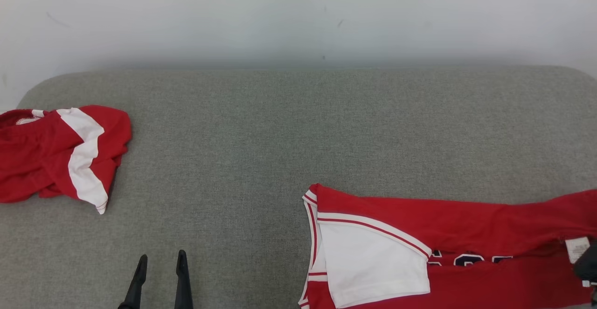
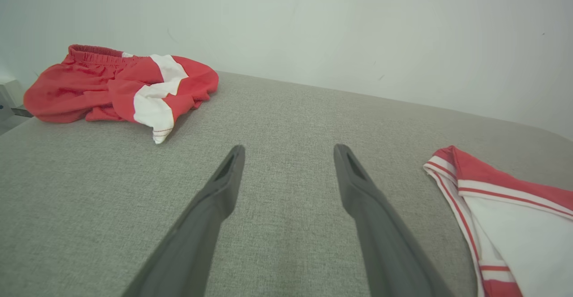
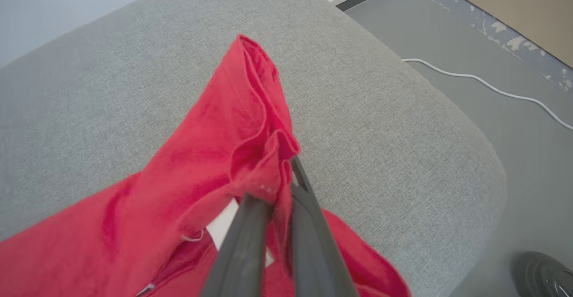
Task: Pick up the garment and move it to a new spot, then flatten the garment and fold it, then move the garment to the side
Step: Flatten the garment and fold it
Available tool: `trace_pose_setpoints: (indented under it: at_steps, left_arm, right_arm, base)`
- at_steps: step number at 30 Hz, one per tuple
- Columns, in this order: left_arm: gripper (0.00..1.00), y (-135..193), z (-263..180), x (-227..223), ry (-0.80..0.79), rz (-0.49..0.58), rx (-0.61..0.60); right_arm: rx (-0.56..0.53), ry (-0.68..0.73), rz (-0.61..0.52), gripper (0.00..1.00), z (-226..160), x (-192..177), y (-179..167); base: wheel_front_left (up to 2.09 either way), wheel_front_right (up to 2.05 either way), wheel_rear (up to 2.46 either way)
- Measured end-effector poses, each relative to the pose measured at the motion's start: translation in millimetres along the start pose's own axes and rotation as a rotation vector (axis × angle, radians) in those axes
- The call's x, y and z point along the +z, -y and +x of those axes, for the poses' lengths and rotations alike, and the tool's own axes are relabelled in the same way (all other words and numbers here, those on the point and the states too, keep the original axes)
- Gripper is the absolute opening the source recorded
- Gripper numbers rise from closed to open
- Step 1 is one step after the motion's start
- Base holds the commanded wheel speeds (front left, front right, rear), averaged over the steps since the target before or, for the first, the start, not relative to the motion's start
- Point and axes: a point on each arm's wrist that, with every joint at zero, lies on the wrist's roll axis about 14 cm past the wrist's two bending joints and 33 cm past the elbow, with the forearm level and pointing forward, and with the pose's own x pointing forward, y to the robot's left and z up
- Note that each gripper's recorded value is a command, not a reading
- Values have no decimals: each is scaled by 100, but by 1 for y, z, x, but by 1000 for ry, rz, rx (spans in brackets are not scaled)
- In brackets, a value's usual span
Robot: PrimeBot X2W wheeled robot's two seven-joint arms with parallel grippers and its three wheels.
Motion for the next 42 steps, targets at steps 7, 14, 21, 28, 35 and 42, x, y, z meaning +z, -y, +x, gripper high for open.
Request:
trace_pose_setpoints:
  at_steps: [7, 14, 21, 28, 35, 42]
  left_arm:
    - [100, 3, -1, 2, 8, -3, -7]
    - [100, 4, -3, 3, 8, -9, -9]
    - [100, 2, -7, 1, 2, -12, -2]
    - [100, -2, -15, 3, 10, -20, 18]
    - [100, -4, -21, 2, 7, -22, 24]
    - [100, -4, -26, 2, 9, -23, 24]
  right_arm:
    - [238, 35, -106, 0, -19, 3, -73]
    - [582, -32, -253, 0, -62, -42, -176]
    - [796, -100, -316, 0, -97, -82, -234]
    - [919, -137, -392, 0, -120, -107, -270]
    - [947, -155, -410, 0, -122, -119, -279]
    - [1013, -182, -316, 100, -133, -121, -290]
  base:
    - [0, 0, 0]
    - [0, 0, 0]
    - [0, 0, 0]
    - [0, 0, 0]
    - [0, 0, 0]
    - [0, 0, 0]
